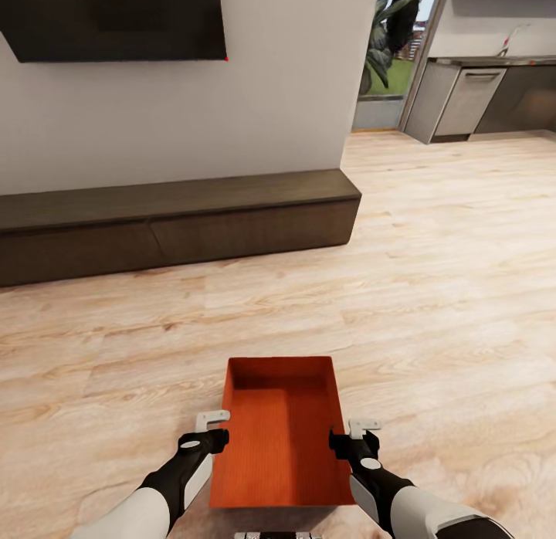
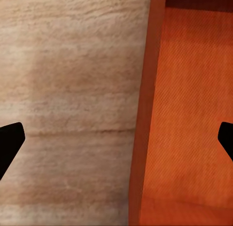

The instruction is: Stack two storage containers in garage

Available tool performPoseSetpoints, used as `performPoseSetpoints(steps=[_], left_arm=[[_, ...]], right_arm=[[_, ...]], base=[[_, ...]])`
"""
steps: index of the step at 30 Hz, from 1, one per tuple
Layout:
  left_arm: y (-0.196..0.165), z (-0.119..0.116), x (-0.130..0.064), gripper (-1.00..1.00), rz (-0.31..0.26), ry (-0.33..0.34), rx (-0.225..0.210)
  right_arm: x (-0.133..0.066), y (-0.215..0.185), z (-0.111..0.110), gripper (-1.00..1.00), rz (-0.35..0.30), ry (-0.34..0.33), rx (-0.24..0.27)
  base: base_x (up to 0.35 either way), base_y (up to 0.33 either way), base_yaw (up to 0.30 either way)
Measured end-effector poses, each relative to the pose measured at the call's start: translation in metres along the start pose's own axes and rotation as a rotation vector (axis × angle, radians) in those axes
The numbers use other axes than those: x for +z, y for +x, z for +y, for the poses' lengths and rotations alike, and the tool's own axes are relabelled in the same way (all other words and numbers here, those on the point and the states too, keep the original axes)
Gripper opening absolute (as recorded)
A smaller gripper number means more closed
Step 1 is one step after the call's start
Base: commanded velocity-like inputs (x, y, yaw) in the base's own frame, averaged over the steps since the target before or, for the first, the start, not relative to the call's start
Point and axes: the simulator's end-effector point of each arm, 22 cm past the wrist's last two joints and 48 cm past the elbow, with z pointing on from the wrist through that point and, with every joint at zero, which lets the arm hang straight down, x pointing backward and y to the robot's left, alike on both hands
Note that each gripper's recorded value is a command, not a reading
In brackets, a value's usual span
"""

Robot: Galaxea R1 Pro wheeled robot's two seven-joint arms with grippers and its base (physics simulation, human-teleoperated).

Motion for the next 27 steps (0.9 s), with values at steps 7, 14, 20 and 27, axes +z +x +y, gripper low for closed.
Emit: performPoseSetpoints(steps=[7, 14, 20, 27], left_arm=[[0.002, 0.001, 0.004, 1.0, -0.002, -0.002, 0.0], [0.002, 0.001, 0.004, 1.0, -0.002, -0.005, -0.001], [0.002, 0.001, 0.004, 1.0, -0.001, -0.005, -0.001], [0.009, 0.001, 0.013, 1.0, 0.0, -0.005, -0.001]], right_arm=[[0.003, 0.003, 0.0, 1.0, 0.0, 0.001, 0.0], [0.003, 0.003, -0.001, 1.0, 0.0, 0.001, -0.001], [0.003, 0.006, -0.003, 1.0, 0.007, 0.004, -0.003], [0.011, 0.02, -0.006, 1.0, 0.02, 0.006, -0.01]], base=[[0.0, 0.0, 0.0], [0.0, 0.0, 0.0], [0.0, 0.0, 0.0], [0.0, 0.0, 0.0]])
